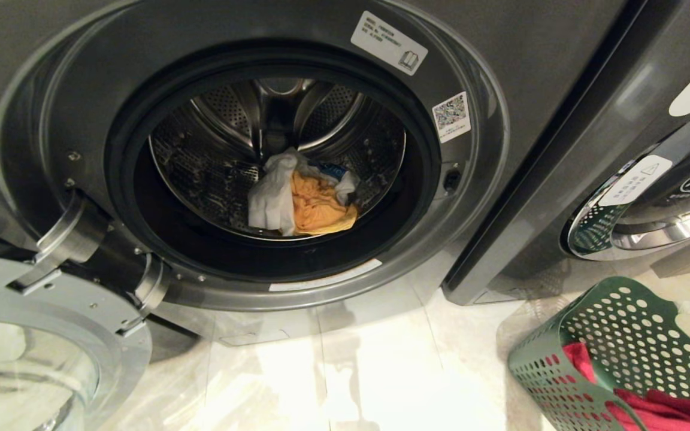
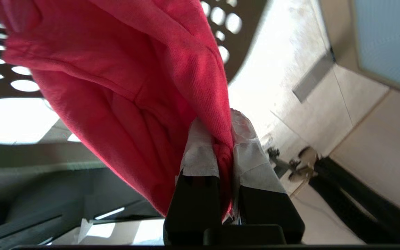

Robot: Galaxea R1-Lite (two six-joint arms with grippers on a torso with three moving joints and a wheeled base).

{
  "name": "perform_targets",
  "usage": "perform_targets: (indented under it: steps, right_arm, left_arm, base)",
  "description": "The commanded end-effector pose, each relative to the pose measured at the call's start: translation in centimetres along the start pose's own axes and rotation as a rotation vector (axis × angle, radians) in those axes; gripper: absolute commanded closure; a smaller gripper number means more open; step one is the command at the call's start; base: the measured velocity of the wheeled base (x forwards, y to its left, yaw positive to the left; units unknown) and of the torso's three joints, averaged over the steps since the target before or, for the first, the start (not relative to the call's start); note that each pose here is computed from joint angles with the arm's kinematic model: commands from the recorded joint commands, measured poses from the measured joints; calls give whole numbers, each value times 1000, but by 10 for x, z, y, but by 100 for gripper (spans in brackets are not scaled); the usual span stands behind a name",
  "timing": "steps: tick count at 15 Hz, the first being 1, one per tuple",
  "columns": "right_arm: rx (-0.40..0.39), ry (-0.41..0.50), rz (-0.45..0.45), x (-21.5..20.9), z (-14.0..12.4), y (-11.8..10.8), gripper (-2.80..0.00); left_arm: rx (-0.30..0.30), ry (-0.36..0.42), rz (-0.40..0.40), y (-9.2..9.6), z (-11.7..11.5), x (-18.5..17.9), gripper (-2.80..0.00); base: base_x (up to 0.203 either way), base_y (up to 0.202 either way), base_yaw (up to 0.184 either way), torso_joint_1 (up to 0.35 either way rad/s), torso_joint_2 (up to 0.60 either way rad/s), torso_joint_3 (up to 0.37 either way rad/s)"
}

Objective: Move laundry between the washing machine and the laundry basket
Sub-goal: Pick a cloth and place it into the basket

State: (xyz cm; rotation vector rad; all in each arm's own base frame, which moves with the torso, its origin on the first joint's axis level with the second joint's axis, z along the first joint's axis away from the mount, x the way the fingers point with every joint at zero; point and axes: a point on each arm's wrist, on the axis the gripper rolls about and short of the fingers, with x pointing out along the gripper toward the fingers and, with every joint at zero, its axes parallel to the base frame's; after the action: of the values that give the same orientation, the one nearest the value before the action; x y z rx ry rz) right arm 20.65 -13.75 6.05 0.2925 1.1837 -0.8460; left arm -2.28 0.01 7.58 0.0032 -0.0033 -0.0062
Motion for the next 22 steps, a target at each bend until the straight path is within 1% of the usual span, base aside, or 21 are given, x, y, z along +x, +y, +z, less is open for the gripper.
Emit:
perform_targets:
  steps: [1, 3, 4, 5, 6, 8, 10, 12, 14, 15, 17, 18, 21, 22]
  right_arm:
    - [-108, 64, 54, 22, 6, 10, 0]
    - [-197, 120, 85, 36, 8, 15, 0]
    - [-225, 140, 93, 43, 9, 20, 0]
    - [-236, 141, 106, 49, 13, 26, 0]
    - [-233, 127, 140, 55, 17, 31, 0]
    - [-222, 46, 219, 71, 26, 42, 0]
    - [-241, 15, 263, 85, 28, 55, 0]
    - [-266, -37, 385, 96, 30, 71, 0]
    - [-338, -81, 483, 100, 29, 81, 0]
    - [-375, -90, 535, 99, 27, 84, 0]
    - [-446, -82, 648, 98, 18, 85, 0]
    - [-487, -72, 683, 97, 11, 88, 0]
    - [-542, -54, 724, 89, 1, 105, 0]
    - [-556, -52, 770, 86, -1, 109, 0]
  left_arm:
    - [0, 2, 0, 0, 0, 0, 0]
    - [0, 2, 0, 0, 0, 0, 0]
    - [0, 2, 0, 0, 0, 0, 0]
    - [0, 2, 0, 0, 0, 0, 0]
    - [0, 2, 0, 0, 0, 0, 0]
    - [0, 2, 0, 0, 0, 0, 0]
    - [0, 2, 0, 0, 0, 0, 0]
    - [0, 2, 0, 0, 0, 0, 0]
    - [0, 2, 0, 0, 0, 0, 0]
    - [0, 2, 0, 0, 0, 0, 0]
    - [0, 2, 1, 0, 0, 0, 0]
    - [0, 2, 0, 0, 0, 0, 0]
    - [0, 2, 1, 0, 0, 0, 0]
    - [0, 2, 0, 0, 0, 0, 0]
  base:
    - [0, 0, 0, 0, 0, 0]
    - [0, 0, 0, 0, 0, 0]
    - [0, 0, 0, 0, 0, 0]
    - [0, 0, 0, 0, 0, 0]
    - [0, 0, 0, 0, 0, 0]
    - [0, 0, 0, 0, 0, 0]
    - [0, 0, 0, 0, 0, 0]
    - [0, 0, 0, 0, 0, 0]
    - [0, 0, 0, 0, 0, 0]
    - [0, 0, 0, 0, 0, 0]
    - [0, 0, 0, 0, 0, 0]
    - [0, 0, 0, 0, 0, 0]
    - [0, 0, 0, 0, 0, 0]
    - [0, 0, 0, 0, 0, 0]
